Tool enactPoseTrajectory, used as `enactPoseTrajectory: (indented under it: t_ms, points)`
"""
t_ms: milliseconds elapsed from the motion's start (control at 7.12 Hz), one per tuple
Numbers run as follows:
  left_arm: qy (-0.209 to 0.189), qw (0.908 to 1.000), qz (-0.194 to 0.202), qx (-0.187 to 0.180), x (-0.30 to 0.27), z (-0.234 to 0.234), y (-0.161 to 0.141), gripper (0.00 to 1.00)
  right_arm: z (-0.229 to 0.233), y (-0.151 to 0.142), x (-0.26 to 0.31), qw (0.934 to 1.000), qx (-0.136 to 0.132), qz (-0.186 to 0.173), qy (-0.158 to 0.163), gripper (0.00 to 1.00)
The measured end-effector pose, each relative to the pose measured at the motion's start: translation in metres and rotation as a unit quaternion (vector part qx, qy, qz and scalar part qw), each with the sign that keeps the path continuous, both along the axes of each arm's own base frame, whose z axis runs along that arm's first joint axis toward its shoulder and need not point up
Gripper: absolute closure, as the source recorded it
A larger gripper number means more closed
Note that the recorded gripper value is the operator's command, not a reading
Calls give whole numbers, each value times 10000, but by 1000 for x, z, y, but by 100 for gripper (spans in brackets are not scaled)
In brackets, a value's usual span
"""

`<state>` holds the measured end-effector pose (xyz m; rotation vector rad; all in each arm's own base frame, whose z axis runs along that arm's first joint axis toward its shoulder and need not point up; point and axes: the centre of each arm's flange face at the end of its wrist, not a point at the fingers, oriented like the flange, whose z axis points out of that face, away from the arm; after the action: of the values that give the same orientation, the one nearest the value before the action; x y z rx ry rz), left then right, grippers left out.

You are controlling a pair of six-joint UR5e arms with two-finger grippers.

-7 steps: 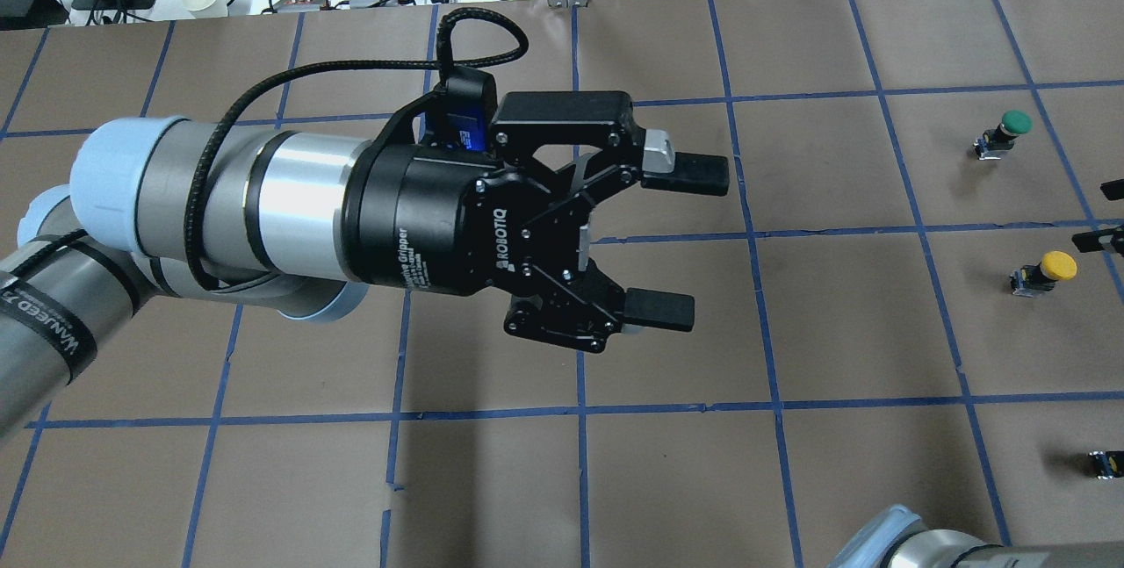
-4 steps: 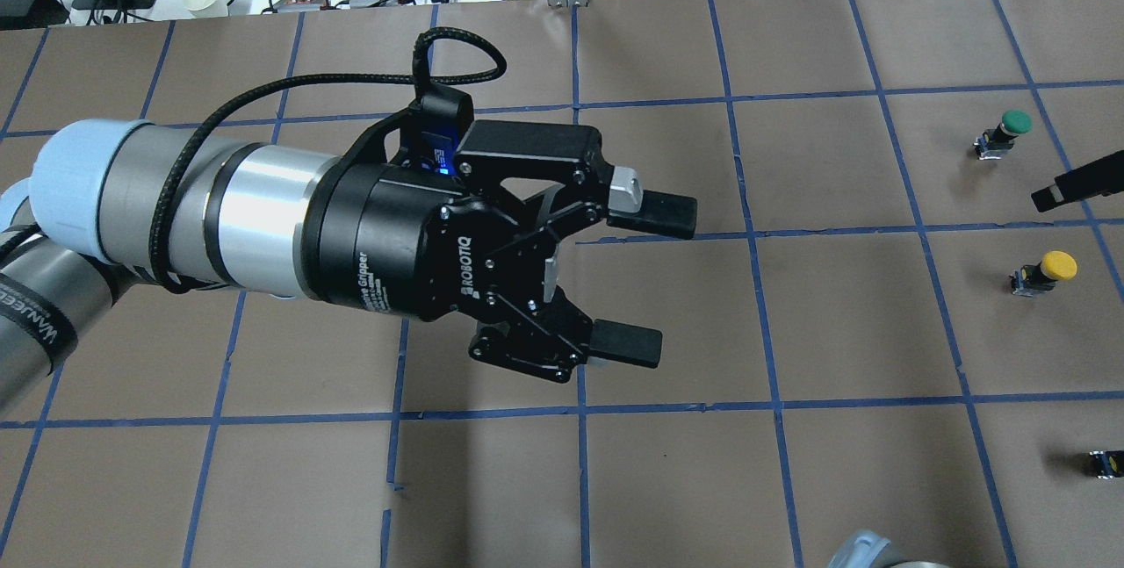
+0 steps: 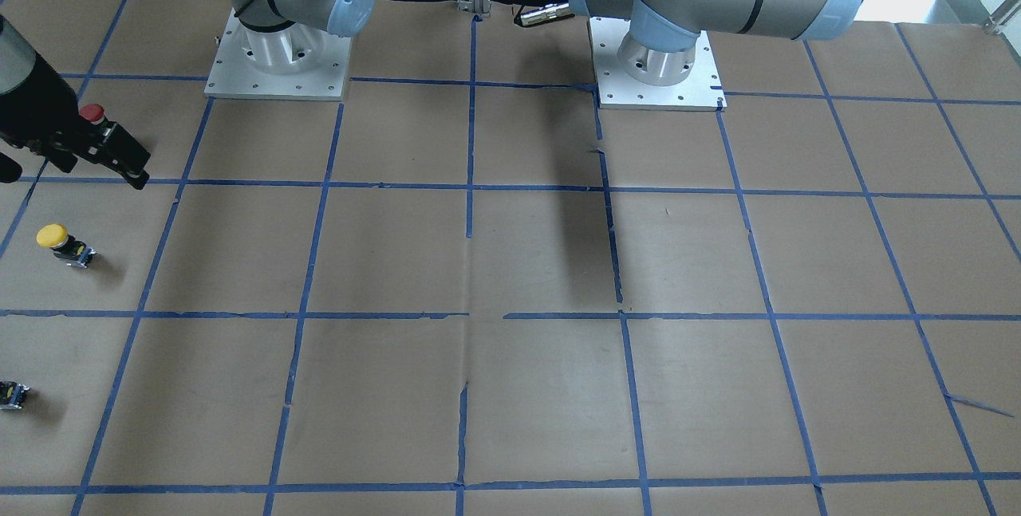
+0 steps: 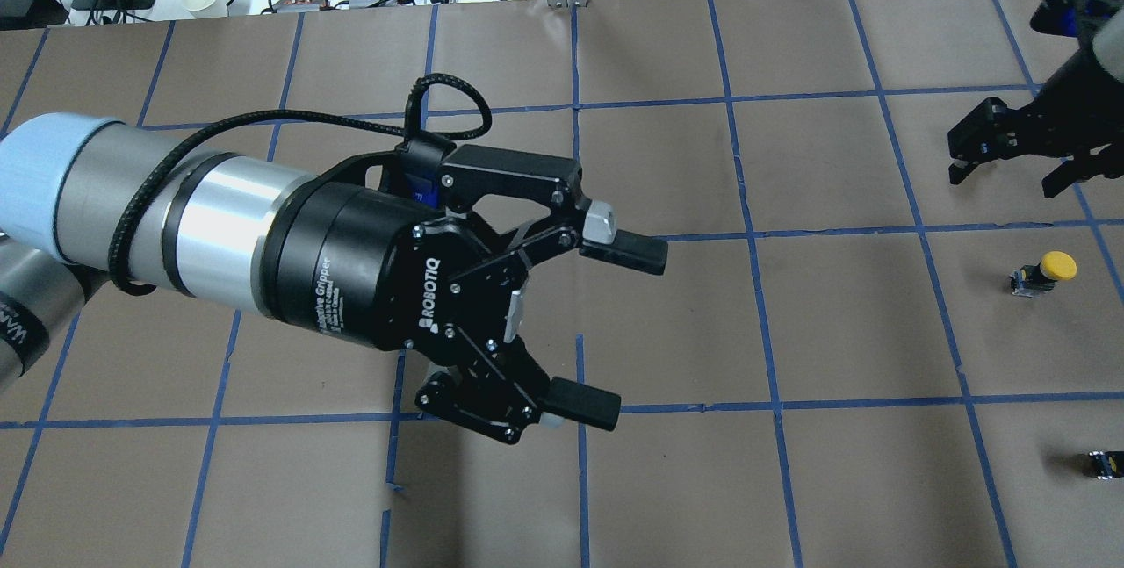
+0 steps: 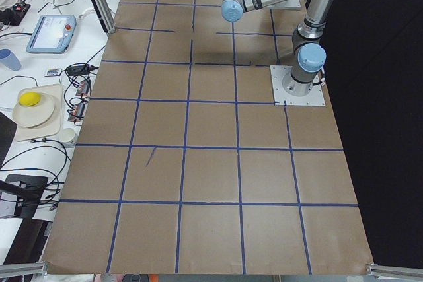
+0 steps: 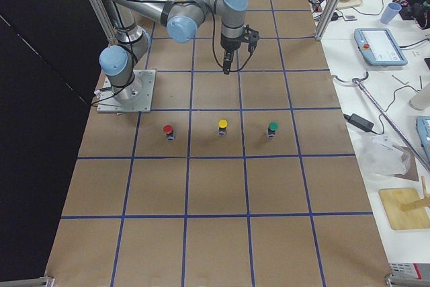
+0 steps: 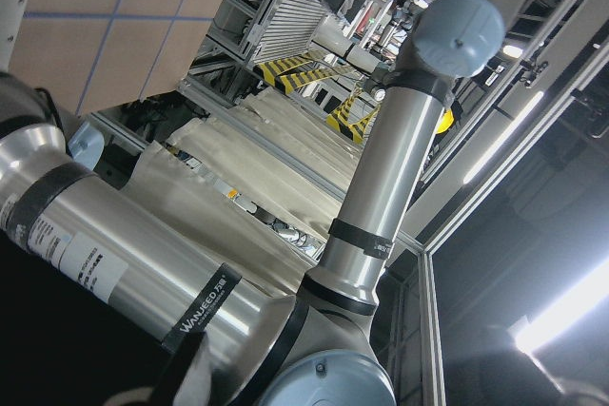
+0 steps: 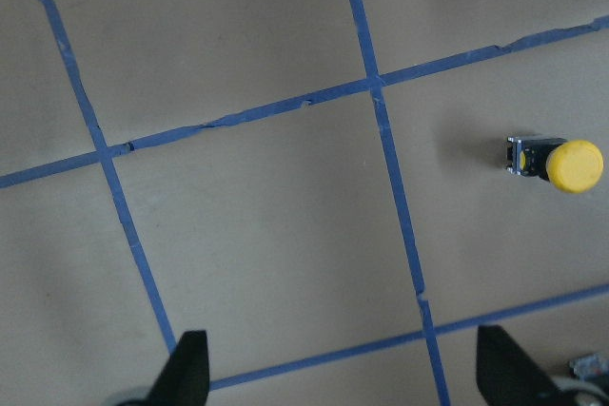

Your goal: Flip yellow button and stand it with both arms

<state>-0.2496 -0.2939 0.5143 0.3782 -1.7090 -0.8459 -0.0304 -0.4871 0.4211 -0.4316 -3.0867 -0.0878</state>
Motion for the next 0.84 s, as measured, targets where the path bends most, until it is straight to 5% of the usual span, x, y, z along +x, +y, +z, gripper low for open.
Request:
enactPoseTrajectory:
  t_ms: [421,842]
  points:
    - [-1555,9854,-339,597,24,-13,20,2,60,4,79,9988,317,-354,108,0]
    - [-2941,9547,75,445,40,-55,29,1,66,26,180,9993,281,-77,218,0]
